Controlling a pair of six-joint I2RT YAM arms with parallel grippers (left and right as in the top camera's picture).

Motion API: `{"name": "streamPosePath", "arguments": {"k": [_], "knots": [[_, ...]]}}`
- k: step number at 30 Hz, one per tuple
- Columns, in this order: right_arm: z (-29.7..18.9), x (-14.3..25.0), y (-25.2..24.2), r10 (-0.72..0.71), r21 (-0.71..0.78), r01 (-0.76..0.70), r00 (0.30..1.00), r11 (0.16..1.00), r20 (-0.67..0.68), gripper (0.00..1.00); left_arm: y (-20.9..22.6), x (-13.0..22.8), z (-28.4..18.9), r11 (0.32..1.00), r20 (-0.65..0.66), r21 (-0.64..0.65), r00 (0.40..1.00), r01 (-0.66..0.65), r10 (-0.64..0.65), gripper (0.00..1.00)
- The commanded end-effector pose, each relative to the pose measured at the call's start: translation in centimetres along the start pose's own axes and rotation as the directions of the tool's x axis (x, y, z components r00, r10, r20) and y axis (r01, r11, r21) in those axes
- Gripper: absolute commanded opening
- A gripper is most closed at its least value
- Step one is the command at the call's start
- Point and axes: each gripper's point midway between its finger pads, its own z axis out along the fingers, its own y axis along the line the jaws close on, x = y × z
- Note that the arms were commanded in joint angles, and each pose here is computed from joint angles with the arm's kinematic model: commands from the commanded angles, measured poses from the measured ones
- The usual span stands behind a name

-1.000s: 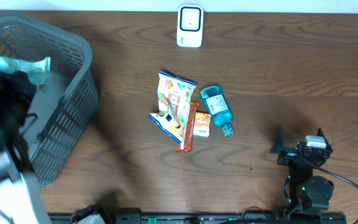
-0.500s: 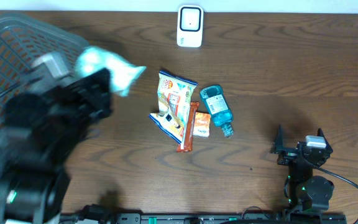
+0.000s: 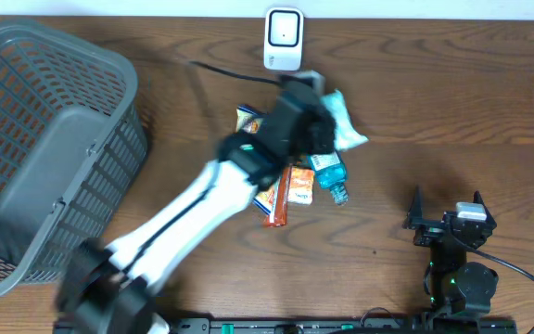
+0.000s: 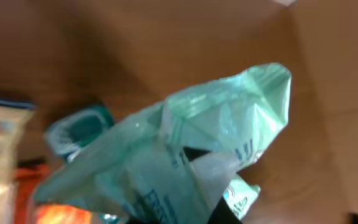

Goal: Scan the item barcode
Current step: 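Carry the green pouch out and set it right of the blue bottle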

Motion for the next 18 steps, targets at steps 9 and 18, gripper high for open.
{"name": "streamPosePath", "arguments": {"k": [9, 18], "knots": [[0.0, 0.1, 0.2, -0.013, -0.009, 0.013, 1.0, 1.0, -0.002, 0.99, 3.1, 7.1, 10.2, 0.993, -0.122, -0.089, 0.989, 0.075, -0.085, 0.08], [0.0, 0.1, 0.2, -0.013, -0.009, 0.013, 1.0, 1.0, -0.002, 0.99, 2.0, 7.5, 10.0, 0.997, -0.126, -0.064, 0.991, 0.042, -0.049, 0.69]]}}
